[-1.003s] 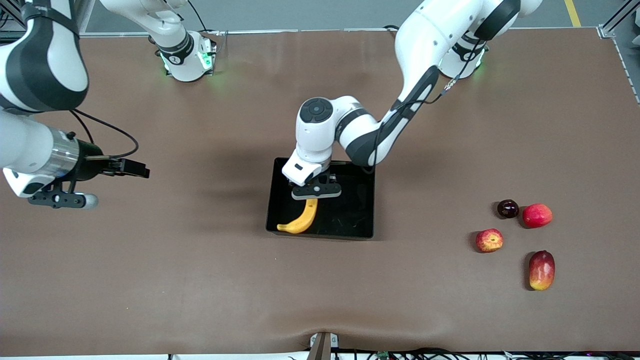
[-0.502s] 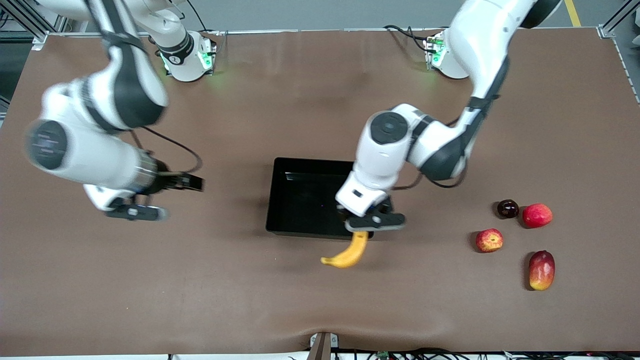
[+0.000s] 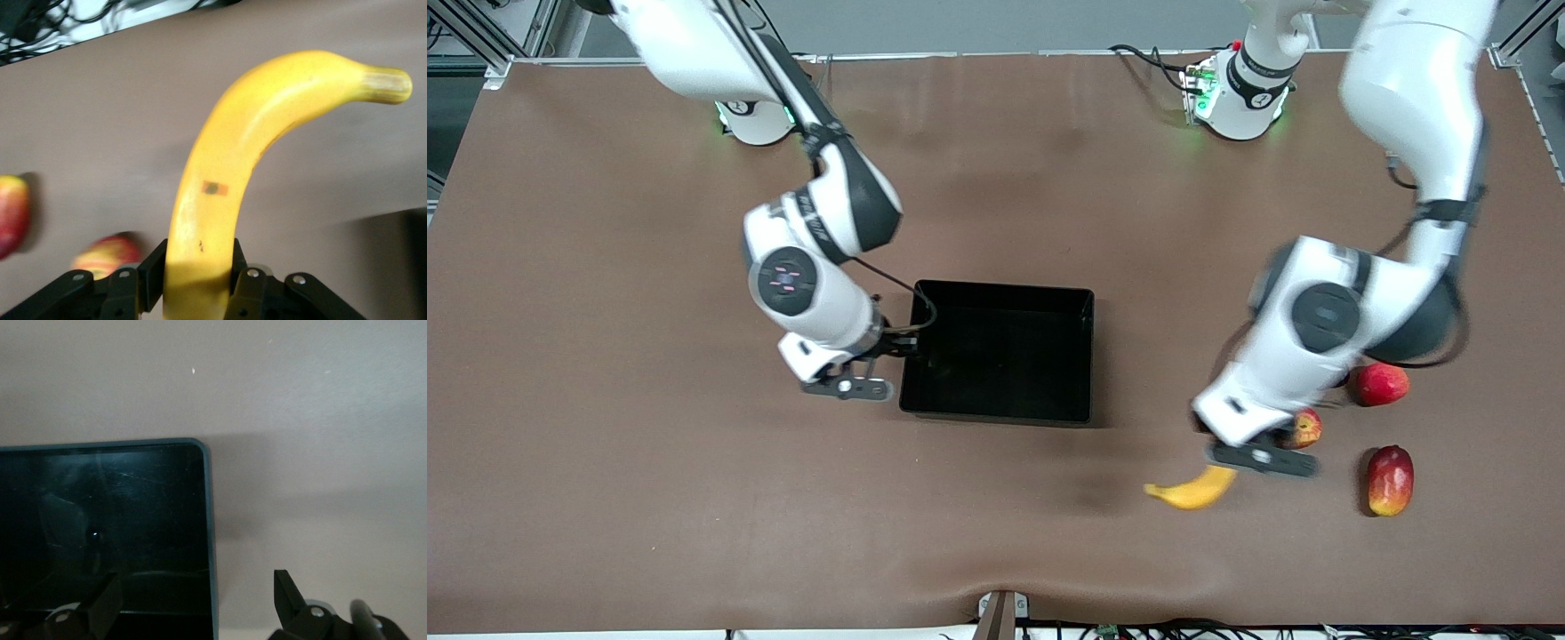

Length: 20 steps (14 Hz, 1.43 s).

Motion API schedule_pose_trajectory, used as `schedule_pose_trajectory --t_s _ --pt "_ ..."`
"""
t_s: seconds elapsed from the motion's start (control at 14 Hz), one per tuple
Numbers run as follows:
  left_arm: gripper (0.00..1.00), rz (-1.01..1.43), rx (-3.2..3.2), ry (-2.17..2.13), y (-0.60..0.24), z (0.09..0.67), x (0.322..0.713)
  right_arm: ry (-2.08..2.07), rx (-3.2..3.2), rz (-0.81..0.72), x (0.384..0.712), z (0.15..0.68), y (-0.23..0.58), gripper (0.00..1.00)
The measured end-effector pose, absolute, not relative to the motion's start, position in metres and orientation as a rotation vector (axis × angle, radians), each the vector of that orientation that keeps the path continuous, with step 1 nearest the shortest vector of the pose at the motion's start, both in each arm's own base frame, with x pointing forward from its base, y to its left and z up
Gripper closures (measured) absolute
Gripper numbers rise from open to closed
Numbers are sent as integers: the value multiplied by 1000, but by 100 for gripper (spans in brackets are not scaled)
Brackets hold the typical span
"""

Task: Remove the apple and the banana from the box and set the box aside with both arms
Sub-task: 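Lift the banana with the left gripper while the right gripper grips the tray, then place the banana by the fruits while the right gripper drags the tray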

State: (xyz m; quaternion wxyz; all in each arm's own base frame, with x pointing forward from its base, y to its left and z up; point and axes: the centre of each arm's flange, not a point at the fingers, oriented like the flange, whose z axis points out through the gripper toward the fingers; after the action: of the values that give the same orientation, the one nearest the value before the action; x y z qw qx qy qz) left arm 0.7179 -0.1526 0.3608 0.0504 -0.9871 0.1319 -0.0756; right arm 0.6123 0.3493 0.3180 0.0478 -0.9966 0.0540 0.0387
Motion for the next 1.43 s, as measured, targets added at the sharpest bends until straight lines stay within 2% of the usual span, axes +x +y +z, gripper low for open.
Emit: schedule_pose_trajectory --t_s 0.14,0.36,0.79,1.15,1.43 --pt "62 -172 -2986 483 -85 342 728 172 -3054 139 615 293 346 2" --pt "62 -172 -2961 545 -30 309 738 159 -3061 129 617 268 348 38" --pt "62 -188 -2957 521 16 253 743 145 -3066 119 616 258 354 94" --pt "62 -173 -2980 475 42 209 740 153 -3062 108 630 291 332 94" --pt "62 -154 -2981 458 52 199 737 73 -3057 163 659 354 230 94"
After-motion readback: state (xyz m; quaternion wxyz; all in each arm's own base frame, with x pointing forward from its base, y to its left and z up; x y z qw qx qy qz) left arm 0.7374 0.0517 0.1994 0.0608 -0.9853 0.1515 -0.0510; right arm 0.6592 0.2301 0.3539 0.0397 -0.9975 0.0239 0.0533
